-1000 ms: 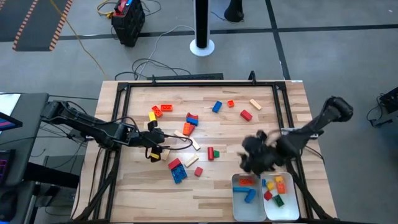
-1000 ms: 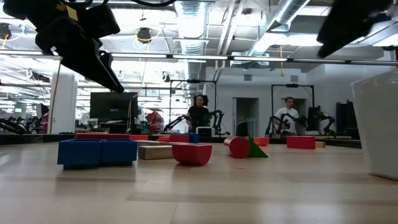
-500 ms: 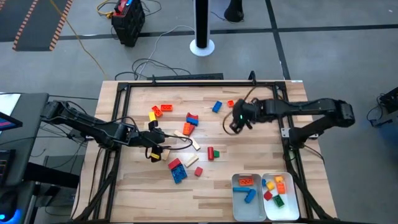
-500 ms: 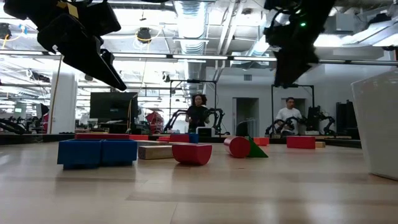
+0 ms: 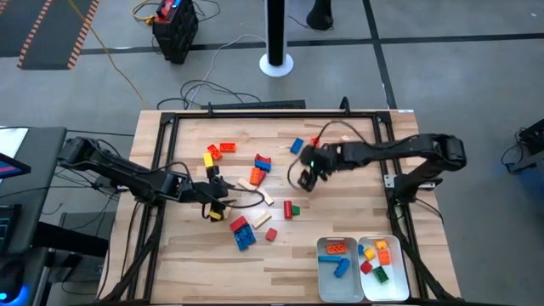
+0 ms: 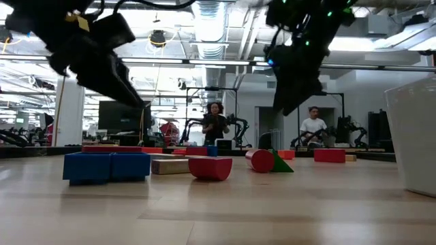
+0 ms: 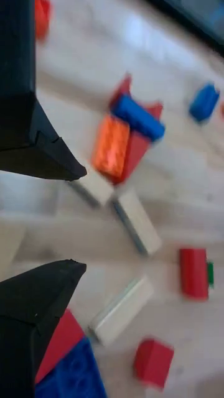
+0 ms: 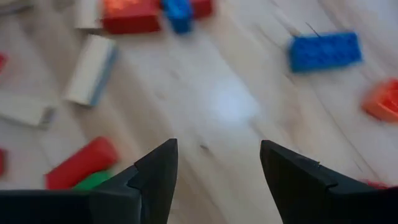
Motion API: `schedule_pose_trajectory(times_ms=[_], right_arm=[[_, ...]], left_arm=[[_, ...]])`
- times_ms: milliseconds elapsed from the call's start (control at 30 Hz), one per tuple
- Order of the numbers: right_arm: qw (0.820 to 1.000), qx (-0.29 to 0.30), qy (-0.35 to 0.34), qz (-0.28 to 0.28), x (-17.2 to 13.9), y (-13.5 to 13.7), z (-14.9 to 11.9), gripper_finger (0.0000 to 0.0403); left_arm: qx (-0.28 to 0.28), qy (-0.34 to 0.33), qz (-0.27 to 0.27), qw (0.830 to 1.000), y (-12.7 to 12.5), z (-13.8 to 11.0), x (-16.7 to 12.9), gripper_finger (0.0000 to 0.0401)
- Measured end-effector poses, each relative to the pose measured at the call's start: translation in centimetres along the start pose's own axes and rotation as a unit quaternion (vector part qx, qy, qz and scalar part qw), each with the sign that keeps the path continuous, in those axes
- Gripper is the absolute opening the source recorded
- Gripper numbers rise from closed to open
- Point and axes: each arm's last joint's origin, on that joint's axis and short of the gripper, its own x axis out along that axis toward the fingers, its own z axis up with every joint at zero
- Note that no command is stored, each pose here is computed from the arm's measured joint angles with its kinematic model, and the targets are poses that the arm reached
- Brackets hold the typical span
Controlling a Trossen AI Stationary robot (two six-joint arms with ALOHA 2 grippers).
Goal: Sort blocks by size
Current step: Put the small red wooden block into the white bin
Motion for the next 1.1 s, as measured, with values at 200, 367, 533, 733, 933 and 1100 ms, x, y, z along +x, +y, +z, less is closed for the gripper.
schedule_pose_trajectory(times_ms=[200, 367, 533, 733, 933, 1100], right_arm=[[0.991, -0.080, -0.103, -0.006, -1.2, 6.7, -3.9, 0.0256], [0.982, -0.095, -0.158, 0.031, -1.3, 10.0, -7.5, 0.0256], [0.976, -0.099, -0.187, 0.046, -0.9, 11.9, -9.1, 0.0256], [0.972, -0.101, -0.210, 0.025, 0.1, 12.9, -10.0, 0.0256], [0.972, -0.104, -0.207, 0.034, -0.9, 13.1, -10.7, 0.0256], [0.972, -0.092, -0.218, 0.008, -3.0, 12.6, -11.6, 0.0256]], left_arm=[[-0.051, -0.017, -0.063, 0.997, -1.1, -1.1, 0.0, 0.0212], [-0.076, -0.034, -0.091, 0.992, -2.7, -0.3, -0.6, 0.0212], [-0.075, -0.027, -0.094, 0.992, -4.6, 1.5, 0.3, 0.0212], [-0.044, 0.020, -0.113, 0.992, -7.6, 5.3, 3.0, 0.0212], [0.048, 0.085, -0.104, 0.990, -10.5, 7.0, 5.5, 0.0212], [0.102, 0.081, -0.110, 0.985, -12.2, 7.5, 7.5, 0.0212]])
